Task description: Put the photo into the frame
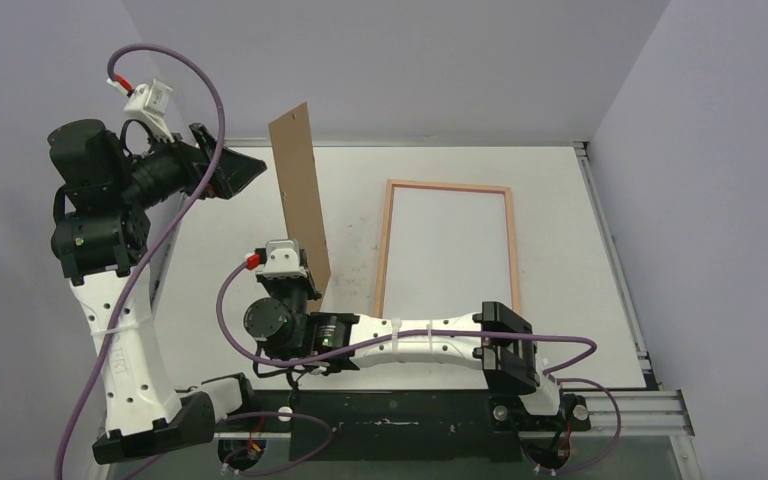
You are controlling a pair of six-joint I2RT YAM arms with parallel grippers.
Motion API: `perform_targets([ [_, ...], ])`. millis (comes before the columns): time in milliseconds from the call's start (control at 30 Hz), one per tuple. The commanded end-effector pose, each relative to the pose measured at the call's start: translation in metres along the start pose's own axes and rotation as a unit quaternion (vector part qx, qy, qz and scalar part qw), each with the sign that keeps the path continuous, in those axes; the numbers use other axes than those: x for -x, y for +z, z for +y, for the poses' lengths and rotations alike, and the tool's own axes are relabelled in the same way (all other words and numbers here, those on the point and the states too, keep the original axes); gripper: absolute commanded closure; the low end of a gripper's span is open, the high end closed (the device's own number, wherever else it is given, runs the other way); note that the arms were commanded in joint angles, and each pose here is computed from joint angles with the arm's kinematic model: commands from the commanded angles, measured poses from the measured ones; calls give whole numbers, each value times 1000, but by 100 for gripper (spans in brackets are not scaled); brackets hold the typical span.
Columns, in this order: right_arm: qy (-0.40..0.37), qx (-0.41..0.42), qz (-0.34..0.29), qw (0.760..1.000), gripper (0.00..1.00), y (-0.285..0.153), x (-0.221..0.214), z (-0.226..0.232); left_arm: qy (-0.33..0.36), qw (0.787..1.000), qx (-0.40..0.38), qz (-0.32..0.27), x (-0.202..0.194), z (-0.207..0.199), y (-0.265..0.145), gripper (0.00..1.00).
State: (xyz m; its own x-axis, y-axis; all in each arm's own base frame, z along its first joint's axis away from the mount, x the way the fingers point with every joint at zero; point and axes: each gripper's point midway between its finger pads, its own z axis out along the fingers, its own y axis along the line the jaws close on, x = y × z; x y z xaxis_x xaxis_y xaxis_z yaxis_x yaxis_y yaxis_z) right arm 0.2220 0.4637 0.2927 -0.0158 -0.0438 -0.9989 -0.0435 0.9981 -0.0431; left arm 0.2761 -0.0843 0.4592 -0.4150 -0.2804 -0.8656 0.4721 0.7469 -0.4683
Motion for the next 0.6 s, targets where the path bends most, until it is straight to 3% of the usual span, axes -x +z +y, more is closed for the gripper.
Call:
perform_targets([
  [0,0,3,2,1000,95,2,-3,0,4,999,-37,-19,14,-18,-2,3],
  [400,-16,47,10,999,95,1,-11,39,20,1000,-3,6,-4,-4,3,0],
  [567,-18,55,8,998,95,-6,-13,47,25,999,44,-4,-2,18,9,14],
])
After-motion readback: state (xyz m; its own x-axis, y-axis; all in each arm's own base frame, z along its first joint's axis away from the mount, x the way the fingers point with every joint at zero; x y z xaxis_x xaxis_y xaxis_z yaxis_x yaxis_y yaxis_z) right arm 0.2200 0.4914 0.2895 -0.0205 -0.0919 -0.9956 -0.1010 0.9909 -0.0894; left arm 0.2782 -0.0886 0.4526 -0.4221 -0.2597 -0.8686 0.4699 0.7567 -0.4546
